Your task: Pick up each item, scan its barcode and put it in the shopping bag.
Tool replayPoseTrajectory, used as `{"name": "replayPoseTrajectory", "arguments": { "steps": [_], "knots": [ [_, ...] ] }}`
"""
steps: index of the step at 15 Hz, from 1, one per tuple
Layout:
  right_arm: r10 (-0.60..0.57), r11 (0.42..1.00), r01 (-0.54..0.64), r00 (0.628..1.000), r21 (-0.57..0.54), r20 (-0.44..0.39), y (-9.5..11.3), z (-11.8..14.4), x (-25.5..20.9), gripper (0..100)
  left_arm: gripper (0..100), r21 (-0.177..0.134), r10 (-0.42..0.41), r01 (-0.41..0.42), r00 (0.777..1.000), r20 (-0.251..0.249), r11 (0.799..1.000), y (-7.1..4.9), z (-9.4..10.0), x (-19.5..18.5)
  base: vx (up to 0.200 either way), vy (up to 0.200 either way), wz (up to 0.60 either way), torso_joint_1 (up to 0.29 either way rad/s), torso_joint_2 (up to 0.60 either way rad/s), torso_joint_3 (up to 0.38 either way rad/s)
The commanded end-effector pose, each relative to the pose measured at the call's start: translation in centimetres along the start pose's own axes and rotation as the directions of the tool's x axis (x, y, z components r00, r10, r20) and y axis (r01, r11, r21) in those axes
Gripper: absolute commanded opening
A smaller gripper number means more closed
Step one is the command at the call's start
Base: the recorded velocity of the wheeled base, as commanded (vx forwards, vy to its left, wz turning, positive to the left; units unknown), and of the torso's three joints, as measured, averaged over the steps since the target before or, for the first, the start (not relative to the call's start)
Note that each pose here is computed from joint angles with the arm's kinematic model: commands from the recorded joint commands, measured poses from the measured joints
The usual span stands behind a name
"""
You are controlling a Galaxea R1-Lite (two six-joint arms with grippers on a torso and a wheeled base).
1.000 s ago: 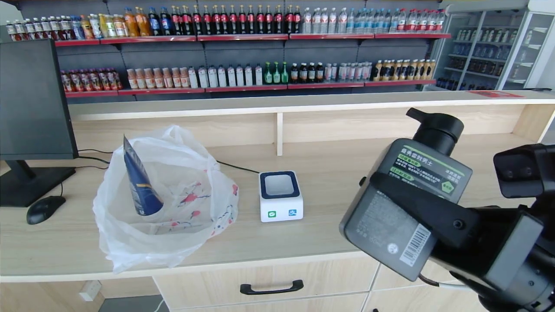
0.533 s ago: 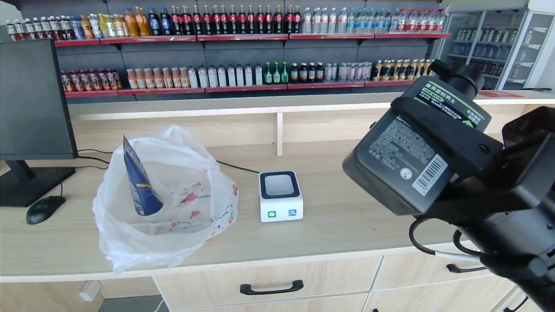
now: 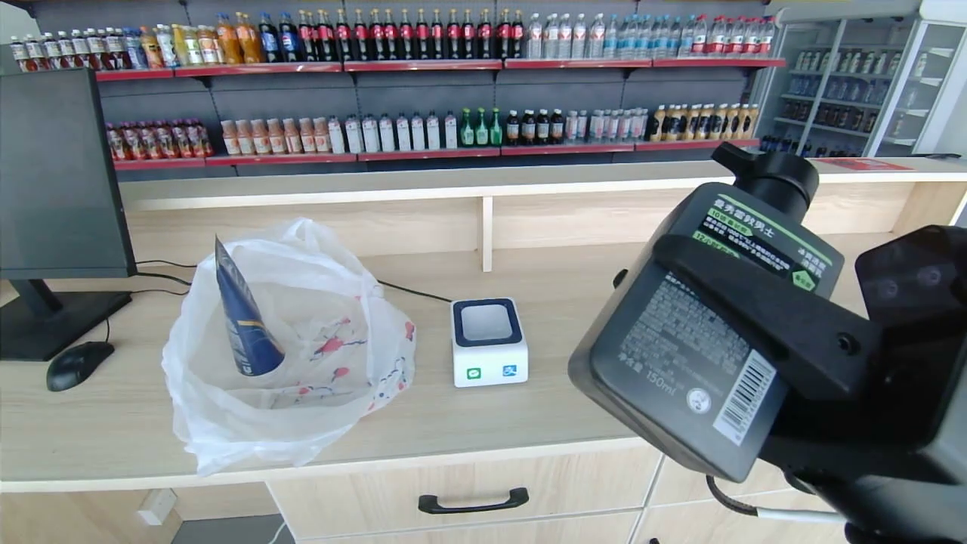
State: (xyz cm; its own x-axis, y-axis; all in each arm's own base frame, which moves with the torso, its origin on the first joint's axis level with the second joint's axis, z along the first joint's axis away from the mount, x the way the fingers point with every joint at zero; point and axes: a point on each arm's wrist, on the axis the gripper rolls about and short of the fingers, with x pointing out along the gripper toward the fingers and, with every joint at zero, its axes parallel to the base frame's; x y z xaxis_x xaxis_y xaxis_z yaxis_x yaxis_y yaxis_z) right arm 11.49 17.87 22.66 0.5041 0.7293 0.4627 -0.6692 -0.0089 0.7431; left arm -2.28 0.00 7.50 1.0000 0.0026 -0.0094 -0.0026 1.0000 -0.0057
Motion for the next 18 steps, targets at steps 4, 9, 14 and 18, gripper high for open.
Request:
{"name": "replayPoseTrajectory", "arguments": {
  "steps": [4,9,14,18],
  "knots": [
    [0.001,1.0,-0.001,1.0,-0.004,-0.009,0.0,-0.2,-0.1,0,100,0.001,0.001,-0.001,1.0,0.0,1.0,0.0,0.0,0.0,0.0,0.0,0.0,0.0,0.0,0.0],
    [-0.001,1.0,0.001,1.0,-0.006,-0.008,0.0,-0.2,-0.1,0,100,0.0,0.001,-0.001,1.0,0.0,1.0,0.0,0.0,0.0,0.0,0.0,0.0,0.0,0.0,0.0],
    [-0.068,0.981,0.057,0.996,-0.185,-0.054,-1.4,-1.0,-1.1,0,100,0.006,-0.003,0.003,1.0,0.002,1.0,0.0,0.0,0.0,0.0,0.0,0.0,0.0,0.0,0.0],
    [-0.224,0.907,0.197,0.974,-0.372,-0.031,-4.2,0.1,-3.7,0,100,0.006,-0.001,0.001,1.0,0.0,1.0,0.0,0.0,0.0,0.0,0.0,0.0,0.0,0.0,0.0]
  ]
}}
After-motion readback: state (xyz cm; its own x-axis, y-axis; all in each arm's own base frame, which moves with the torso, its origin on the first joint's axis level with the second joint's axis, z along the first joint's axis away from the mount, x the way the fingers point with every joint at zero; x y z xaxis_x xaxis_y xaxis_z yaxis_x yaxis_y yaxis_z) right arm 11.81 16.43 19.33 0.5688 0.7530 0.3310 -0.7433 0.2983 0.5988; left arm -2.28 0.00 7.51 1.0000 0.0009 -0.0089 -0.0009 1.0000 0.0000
